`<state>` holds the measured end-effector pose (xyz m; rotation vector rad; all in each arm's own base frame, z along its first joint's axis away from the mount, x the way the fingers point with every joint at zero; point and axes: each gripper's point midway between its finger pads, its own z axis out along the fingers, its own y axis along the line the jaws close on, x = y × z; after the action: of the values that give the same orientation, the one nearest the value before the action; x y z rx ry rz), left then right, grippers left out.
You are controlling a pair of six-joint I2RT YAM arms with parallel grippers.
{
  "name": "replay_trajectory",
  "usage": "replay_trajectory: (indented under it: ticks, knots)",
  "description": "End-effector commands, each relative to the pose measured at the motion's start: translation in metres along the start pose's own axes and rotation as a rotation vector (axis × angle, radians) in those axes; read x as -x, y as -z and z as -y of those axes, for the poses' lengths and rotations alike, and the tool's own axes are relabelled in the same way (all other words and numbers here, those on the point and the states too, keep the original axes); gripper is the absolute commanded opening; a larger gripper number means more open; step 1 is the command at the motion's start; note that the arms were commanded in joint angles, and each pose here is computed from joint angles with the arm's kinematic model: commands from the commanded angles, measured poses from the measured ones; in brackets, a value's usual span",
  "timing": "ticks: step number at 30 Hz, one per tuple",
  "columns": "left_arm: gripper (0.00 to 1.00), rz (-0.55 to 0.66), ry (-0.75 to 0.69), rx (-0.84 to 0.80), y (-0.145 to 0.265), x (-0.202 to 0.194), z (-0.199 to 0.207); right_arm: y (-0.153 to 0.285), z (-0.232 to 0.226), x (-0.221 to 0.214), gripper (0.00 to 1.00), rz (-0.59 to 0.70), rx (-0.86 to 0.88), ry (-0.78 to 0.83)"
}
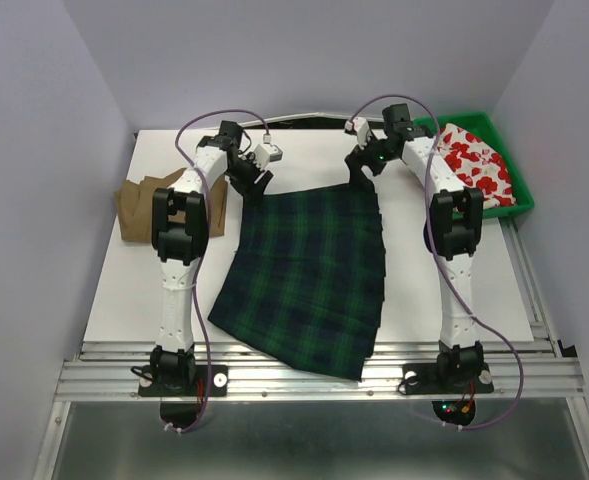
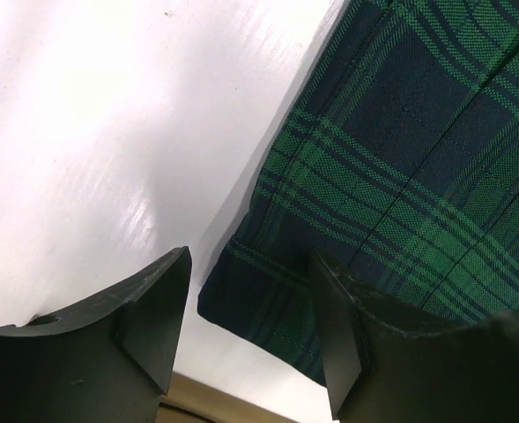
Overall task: Fold and stack the skirts
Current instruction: Fold the skirt
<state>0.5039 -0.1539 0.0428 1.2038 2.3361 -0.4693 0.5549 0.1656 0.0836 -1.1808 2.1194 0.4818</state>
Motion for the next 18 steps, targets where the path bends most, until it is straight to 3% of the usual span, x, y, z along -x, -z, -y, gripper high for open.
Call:
replay_trajectory:
  ticks: [1, 12, 18]
  knots:
    - [0.66, 0.065, -0.031, 0.032, 0.032, 0.028, -0.003, 0.020, -0.015, 0.024, 1.00, 0.071, 0.079, 0.025]
    - [0.65, 0.049, -0.012, 0.049, 0.022, 0.020, -0.016, -0.017, -0.004, -0.035, 0.98, -0.076, 0.063, 0.062]
    - [0.56, 0.033, -0.011, 0.024, 0.014, 0.013, -0.016, -0.035, 0.007, -0.047, 0.65, -0.102, 0.011, 0.066]
